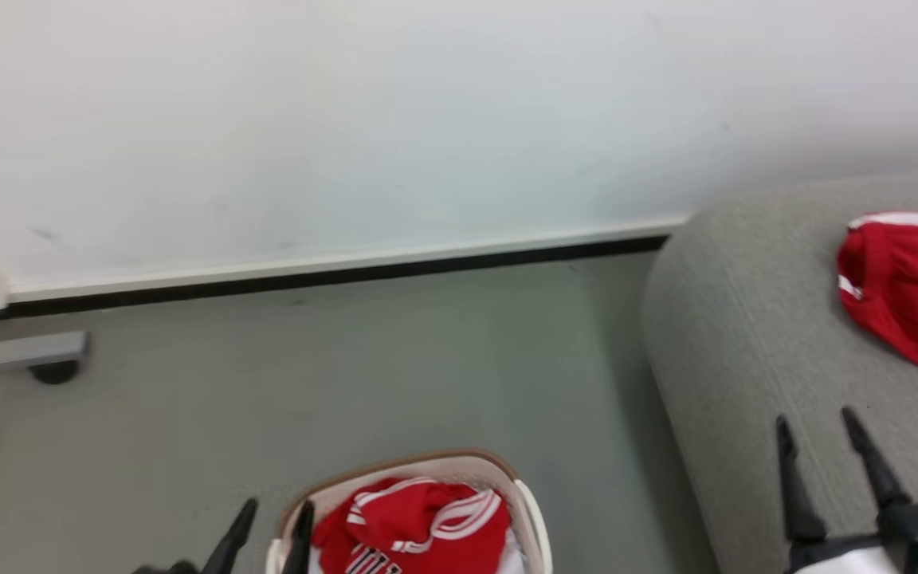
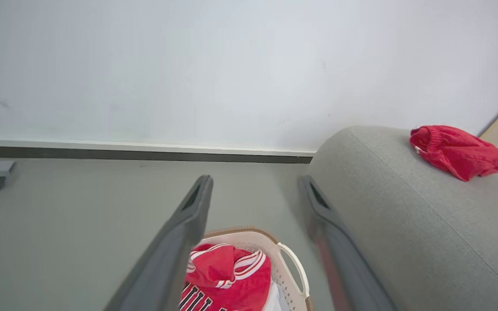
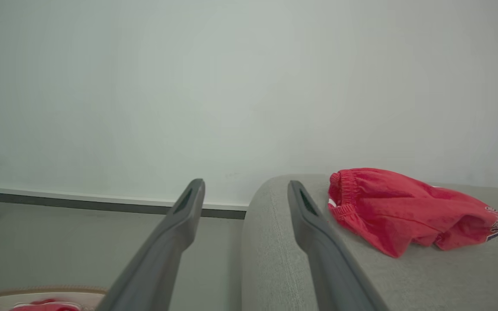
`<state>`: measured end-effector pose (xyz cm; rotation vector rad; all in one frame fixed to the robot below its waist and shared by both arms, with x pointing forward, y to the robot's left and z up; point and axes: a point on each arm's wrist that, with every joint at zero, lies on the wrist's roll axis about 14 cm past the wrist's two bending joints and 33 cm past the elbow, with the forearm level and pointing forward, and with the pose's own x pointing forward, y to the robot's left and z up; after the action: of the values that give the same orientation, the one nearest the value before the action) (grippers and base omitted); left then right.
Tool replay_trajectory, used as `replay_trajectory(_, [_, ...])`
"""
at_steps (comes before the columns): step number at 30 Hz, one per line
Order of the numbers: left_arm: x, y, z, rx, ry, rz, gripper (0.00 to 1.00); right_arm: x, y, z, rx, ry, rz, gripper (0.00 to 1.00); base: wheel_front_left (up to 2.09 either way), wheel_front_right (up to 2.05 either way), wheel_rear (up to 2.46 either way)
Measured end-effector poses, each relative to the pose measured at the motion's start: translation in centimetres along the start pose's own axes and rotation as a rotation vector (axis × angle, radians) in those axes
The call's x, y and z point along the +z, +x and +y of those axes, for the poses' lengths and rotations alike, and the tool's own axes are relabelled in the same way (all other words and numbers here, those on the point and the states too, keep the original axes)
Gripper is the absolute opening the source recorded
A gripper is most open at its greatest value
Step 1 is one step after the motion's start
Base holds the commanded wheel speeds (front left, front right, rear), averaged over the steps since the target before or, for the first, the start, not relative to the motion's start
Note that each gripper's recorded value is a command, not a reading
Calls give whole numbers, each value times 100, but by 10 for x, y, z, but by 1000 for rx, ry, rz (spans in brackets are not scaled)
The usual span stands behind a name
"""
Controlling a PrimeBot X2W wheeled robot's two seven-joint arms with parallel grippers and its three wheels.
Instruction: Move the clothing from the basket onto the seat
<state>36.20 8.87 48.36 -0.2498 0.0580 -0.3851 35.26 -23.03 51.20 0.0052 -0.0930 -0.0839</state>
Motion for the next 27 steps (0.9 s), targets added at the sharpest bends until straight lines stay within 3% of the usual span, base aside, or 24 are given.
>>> replay_trajectory(4, [2, -23, 18, 96, -14, -27, 100, -11, -7, 28, 81, 22, 33, 100, 0, 0, 0])
replay_trajectory(14, [3, -56, 39, 210, -9, -63, 100, -20, -16, 62, 175, 76, 62, 100, 0, 0, 0])
replay_trajectory(27, [5, -53, 47, 231, 11, -68, 100, -22, -16, 67, 191, 76, 68, 100, 0, 0, 0])
